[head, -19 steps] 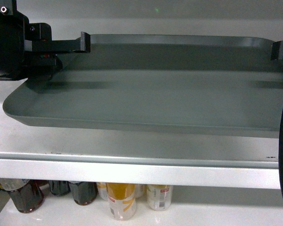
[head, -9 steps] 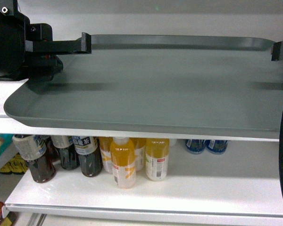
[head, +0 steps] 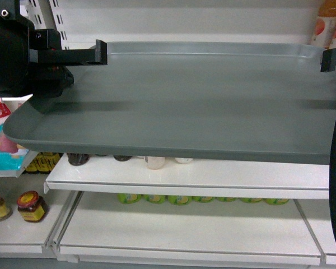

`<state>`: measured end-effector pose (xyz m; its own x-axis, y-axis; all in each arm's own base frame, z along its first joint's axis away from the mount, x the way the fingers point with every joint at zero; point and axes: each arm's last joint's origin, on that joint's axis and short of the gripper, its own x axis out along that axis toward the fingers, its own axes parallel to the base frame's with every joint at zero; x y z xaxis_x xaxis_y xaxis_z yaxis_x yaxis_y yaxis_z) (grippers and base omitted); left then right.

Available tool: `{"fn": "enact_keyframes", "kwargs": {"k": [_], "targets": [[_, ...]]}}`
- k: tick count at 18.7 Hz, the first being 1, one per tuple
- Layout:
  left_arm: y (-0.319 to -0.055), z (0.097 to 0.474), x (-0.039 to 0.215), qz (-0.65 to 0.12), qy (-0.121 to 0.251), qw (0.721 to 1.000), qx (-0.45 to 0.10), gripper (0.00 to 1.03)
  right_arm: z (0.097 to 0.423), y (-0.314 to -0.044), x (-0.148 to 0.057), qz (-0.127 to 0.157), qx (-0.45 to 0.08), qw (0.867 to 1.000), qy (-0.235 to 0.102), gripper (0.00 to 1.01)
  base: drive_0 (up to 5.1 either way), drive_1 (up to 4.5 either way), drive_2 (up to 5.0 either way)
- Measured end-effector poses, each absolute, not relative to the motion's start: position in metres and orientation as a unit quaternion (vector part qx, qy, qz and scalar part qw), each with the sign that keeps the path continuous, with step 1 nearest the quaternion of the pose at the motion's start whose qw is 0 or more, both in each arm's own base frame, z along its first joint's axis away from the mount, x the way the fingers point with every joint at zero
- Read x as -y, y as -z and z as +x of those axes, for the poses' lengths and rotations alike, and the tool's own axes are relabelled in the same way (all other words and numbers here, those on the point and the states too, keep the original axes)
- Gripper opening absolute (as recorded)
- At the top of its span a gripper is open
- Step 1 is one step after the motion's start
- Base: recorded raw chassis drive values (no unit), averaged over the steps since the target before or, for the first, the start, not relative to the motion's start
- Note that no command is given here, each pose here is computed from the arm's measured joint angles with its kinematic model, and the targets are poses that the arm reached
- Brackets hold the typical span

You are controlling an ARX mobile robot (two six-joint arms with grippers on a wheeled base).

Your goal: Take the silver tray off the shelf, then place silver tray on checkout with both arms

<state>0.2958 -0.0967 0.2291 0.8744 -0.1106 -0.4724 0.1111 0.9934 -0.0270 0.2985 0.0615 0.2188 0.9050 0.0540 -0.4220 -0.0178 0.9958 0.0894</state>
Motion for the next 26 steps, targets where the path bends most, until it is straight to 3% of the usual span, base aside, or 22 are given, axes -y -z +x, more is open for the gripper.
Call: {"fn": "enact_keyframes", "kwargs": {"k": [26], "targets": [[-0.2280,0.2959,0.0967,0.001,0.057,0.968,-0.246,0.03,0.2983,-0.2180,-0.0616,0.040,-0.220,0.974,-0.017,0.03,0.1,-4.09,4.2]]}}
